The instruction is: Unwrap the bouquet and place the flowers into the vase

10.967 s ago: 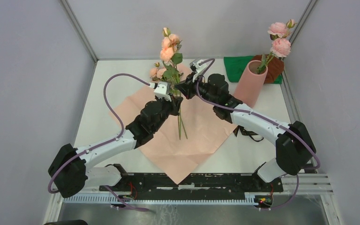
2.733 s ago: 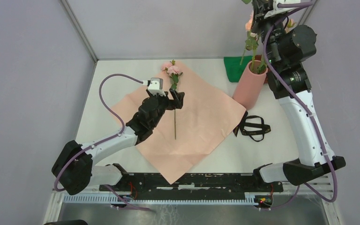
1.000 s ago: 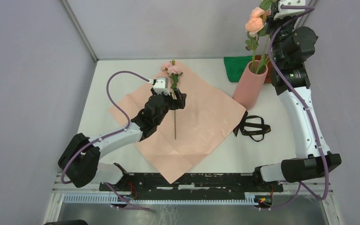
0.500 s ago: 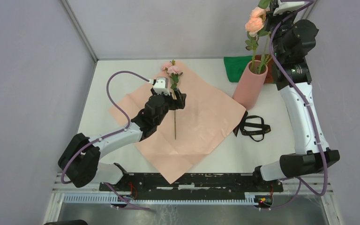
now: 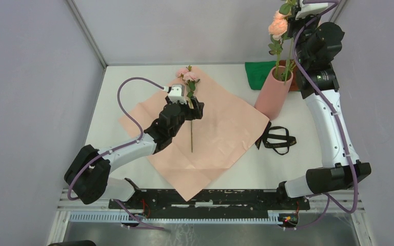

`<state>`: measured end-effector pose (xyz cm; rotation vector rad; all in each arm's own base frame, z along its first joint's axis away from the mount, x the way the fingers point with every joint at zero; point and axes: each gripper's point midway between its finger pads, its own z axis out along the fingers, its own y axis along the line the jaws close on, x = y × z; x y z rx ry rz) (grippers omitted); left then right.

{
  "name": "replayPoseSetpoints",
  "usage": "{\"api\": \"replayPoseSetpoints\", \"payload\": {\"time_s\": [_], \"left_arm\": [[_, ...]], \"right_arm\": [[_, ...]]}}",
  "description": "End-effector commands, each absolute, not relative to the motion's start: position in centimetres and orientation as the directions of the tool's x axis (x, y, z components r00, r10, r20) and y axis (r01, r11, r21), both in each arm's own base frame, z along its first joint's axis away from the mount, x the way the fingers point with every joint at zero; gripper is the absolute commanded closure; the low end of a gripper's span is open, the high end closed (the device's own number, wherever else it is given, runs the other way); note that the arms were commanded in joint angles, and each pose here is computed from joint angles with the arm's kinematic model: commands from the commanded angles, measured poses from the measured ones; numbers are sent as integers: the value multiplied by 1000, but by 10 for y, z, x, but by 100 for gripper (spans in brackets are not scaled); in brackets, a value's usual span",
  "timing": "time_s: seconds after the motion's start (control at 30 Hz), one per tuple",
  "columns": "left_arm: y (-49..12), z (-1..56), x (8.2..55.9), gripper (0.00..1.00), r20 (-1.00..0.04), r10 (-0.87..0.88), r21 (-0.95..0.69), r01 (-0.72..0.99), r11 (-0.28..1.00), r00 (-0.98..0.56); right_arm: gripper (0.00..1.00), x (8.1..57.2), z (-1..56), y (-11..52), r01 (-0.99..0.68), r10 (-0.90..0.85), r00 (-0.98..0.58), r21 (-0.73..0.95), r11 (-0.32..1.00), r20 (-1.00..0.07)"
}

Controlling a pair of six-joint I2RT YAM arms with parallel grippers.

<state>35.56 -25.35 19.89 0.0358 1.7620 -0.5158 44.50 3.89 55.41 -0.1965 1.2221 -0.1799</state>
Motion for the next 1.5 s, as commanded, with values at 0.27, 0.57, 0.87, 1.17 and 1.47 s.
{"api": "replayPoseSetpoints", "payload": {"time_s": [0.27,0.57,0.87,1.17,1.47], "left_arm": [[-259,209,368,14,-930,-276,-337,266,903,-244],[-259,202,367,15,-926,-277,-342,263,902,-256],[-263,196,368,15,-923,-274,-345,266,900,-272],[-273,187,368,16,-910,-283,-370,286,884,-303],[-257,170,382,13,-894,-277,-336,119,934,-352]], "right_arm": [[100,435,611,39,39,-213,453,-219,975,-866],[100,447,538,36,27,-198,364,-202,979,-910],[100,446,455,42,-30,-163,271,-178,984,-949],[73,424,411,42,-50,-146,237,-162,986,-960],[12,408,420,47,-90,-108,266,-136,987,-958]]}}
